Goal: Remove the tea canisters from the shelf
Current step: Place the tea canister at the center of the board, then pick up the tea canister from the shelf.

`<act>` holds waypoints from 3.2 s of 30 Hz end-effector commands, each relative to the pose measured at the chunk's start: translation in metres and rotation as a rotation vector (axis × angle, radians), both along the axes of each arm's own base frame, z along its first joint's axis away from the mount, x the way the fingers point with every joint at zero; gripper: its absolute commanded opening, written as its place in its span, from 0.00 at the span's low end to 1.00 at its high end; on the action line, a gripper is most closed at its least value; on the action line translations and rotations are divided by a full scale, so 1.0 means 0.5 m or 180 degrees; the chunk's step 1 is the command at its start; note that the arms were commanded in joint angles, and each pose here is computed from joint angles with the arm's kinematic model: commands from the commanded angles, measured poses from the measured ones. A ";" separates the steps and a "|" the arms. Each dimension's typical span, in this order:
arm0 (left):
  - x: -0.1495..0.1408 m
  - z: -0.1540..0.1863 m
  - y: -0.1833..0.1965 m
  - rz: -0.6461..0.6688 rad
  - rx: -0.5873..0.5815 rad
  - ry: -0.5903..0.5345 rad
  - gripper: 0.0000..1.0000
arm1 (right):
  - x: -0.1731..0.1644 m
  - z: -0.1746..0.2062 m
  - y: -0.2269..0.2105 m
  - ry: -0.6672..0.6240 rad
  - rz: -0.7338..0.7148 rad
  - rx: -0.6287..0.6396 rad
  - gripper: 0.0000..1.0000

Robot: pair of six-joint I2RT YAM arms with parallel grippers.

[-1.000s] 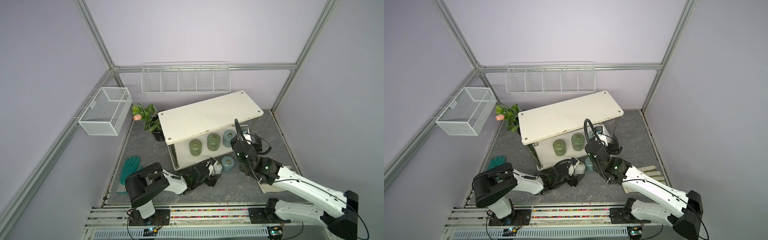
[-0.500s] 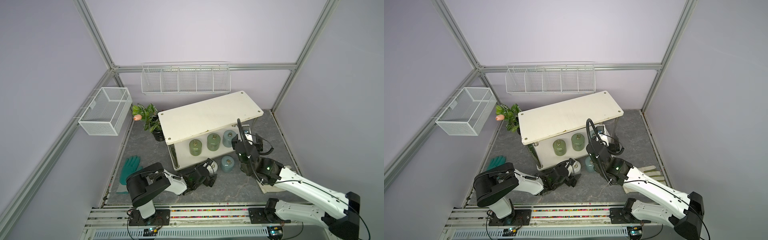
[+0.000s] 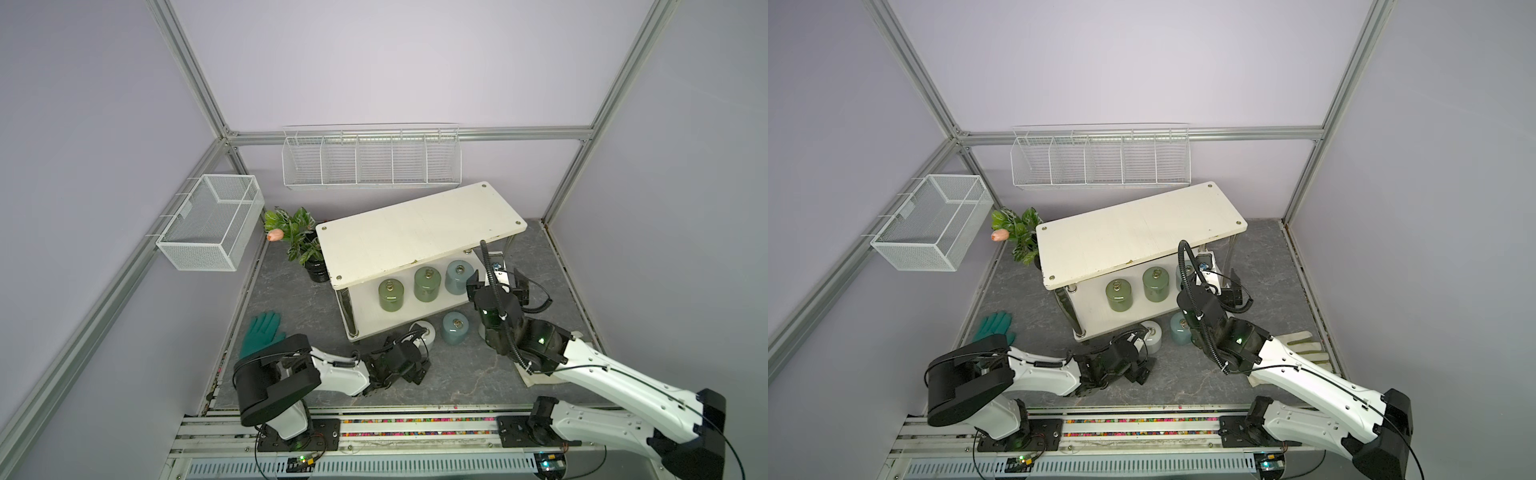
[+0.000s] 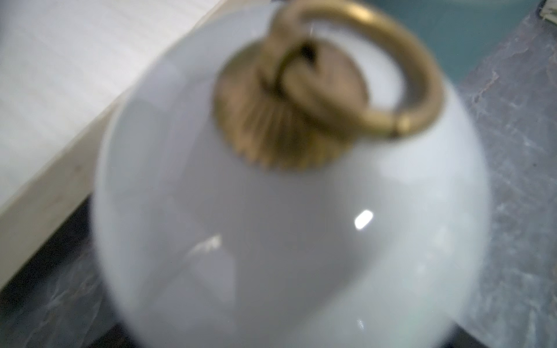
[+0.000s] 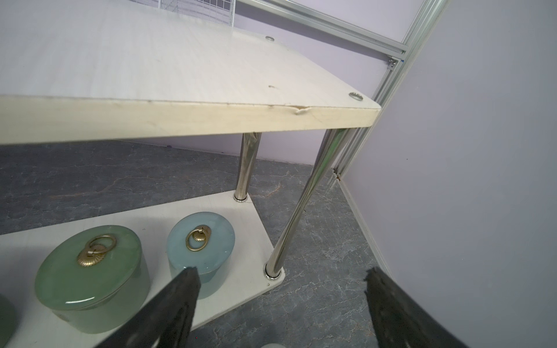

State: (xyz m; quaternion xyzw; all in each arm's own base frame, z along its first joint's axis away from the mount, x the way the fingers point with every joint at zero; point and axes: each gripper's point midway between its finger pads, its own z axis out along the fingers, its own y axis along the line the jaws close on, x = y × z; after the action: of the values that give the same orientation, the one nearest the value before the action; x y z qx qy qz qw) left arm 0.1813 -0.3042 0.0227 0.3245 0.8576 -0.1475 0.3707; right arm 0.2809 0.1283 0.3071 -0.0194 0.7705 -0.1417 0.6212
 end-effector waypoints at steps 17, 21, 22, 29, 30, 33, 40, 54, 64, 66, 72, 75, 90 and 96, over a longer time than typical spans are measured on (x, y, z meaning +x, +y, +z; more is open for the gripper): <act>-0.043 0.227 0.226 0.0911 -0.1402 -0.0086 0.96 | -0.018 -0.036 -0.004 0.0041 0.0185 0.0176 0.89; -0.034 0.249 0.249 0.1063 -0.1394 -0.0199 0.95 | -0.023 -0.062 -0.002 0.0125 0.0225 0.0232 0.89; -0.030 0.251 0.247 0.1088 -0.1360 -0.0214 0.95 | -0.023 -0.069 -0.002 0.0156 0.0225 0.0247 0.89; 0.004 0.224 0.254 0.1602 -0.1057 -0.0197 0.81 | -0.019 -0.103 0.011 0.0287 0.0246 0.0287 0.89; 0.006 0.224 0.256 0.1662 -0.1051 -0.0196 0.78 | -0.018 -0.104 0.012 0.0291 0.0248 0.0286 0.89; 0.013 0.223 0.277 0.1878 -0.1074 -0.0227 0.75 | -0.016 -0.111 0.014 0.0297 0.0247 0.0321 0.89; 0.015 0.238 0.309 0.2024 -0.1242 -0.0347 0.85 | -0.006 -0.166 0.018 0.0451 0.0293 0.0571 0.89; 0.025 0.263 0.304 0.1986 -0.1324 -0.0528 1.00 | 0.042 -0.253 0.009 0.0679 0.0149 0.0858 0.89; 0.029 0.276 0.302 0.1941 -0.1277 -0.0612 1.00 | 0.092 -0.310 0.025 0.0725 0.0172 0.0871 0.89; 0.030 0.277 0.302 0.1936 -0.1278 -0.0627 1.00 | 0.101 -0.328 0.027 0.0698 0.0151 0.0880 0.89; 0.030 0.279 0.300 0.1919 -0.1263 -0.0649 1.00 | 0.130 -0.372 0.041 0.0585 0.0125 0.0902 0.89; 0.030 0.279 0.301 0.1910 -0.1250 -0.0648 1.00 | 0.141 -0.388 0.051 0.0586 0.0127 0.0883 0.89; 0.031 0.277 0.301 0.1920 -0.1227 -0.0659 1.00 | 0.179 -0.389 0.058 0.0568 0.0158 0.0833 0.89; 0.032 0.279 0.302 0.1922 -0.1214 -0.0675 1.00 | 0.194 -0.388 0.064 0.0578 0.0209 0.0847 0.89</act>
State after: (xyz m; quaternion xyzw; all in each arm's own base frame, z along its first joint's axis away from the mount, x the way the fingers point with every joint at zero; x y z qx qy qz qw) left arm 0.1949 -0.1547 0.1549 0.0003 0.8344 -0.1586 0.5279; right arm 0.3683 0.1549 0.1029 0.0227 0.8435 -0.0287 0.5359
